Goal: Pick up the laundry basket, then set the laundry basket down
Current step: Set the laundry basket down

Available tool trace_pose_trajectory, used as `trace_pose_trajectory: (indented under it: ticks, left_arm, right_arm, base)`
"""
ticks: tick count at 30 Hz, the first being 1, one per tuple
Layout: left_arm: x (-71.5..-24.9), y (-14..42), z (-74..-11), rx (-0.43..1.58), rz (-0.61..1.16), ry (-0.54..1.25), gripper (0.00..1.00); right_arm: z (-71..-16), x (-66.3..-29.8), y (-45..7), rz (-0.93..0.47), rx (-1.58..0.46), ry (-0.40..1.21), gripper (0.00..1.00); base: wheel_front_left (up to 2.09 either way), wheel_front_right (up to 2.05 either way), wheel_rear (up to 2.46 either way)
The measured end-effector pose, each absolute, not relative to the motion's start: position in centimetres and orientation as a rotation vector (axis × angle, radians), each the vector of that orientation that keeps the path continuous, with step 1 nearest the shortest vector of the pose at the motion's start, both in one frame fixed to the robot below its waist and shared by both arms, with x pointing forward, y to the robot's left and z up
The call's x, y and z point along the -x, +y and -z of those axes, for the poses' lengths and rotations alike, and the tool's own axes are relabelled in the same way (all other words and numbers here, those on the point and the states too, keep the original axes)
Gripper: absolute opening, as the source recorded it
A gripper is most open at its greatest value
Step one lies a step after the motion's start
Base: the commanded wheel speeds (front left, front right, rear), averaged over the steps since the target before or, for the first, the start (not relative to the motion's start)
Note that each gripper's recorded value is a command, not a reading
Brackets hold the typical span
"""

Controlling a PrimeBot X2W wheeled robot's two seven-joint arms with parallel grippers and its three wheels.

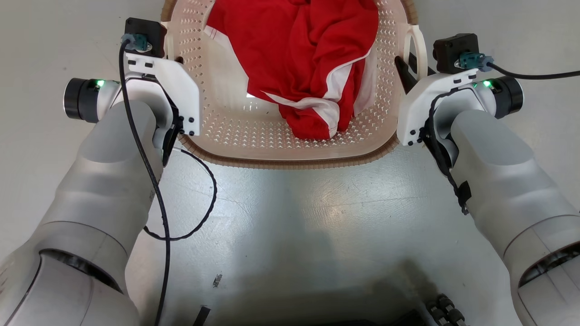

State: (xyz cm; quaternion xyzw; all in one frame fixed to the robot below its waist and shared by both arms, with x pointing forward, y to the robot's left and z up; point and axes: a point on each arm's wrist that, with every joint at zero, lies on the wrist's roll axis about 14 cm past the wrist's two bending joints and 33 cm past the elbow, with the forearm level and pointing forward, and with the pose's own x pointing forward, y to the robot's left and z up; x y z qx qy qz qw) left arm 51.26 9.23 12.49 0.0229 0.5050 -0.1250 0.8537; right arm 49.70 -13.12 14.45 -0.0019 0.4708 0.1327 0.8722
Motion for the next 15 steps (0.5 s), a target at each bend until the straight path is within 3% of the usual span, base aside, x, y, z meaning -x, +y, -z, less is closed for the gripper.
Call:
trace_pose_trajectory:
  ticks: [5, 6, 7, 8, 9, 15]
  left_arm:
    - [-51.3, 9.3, -12.4, -0.037, 0.25, 1.07, 0.0]
    - [-51.4, 9.3, -12.3, -0.028, 0.239, 1.071, 0.17]
    - [-51.4, 9.3, -12.4, -0.028, 0.239, 1.069, 0.36]
    - [-51.4, 9.4, -12.4, -0.037, 0.231, 1.069, 0.86]
    - [-51.4, 9.7, -12.4, -0.045, 0.22, 1.072, 1.0]
    - [-51.7, 10.7, -13.0, -0.065, 0.186, 1.071, 1.0]
  right_arm:
    - [-14.5, -49.8, -13.3, -0.265, -0.004, 0.982, 0.0]
    - [-14.5, -49.8, -13.4, -0.263, -0.002, 0.98, 0.39]
    - [-14.6, -49.9, -13.5, -0.262, 0.002, 0.978, 1.0]
    - [-14.6, -49.9, -13.7, -0.259, 0.005, 0.976, 1.0]
    - [-14.6, -50.0, -13.9, -0.26, 0.016, 0.974, 1.0]
    - [-15.6, -50.9, -14.6, -0.244, 0.035, 0.933, 1.0]
  base:
    - [0.0, 0.0, 0.0]
    - [0.0, 0.0, 0.0]
    - [0.0, 0.0, 0.0]
    - [0.0, 0.0, 0.0]
    - [0.0, 0.0, 0.0]
    - [0.0, 0.0, 0.0]
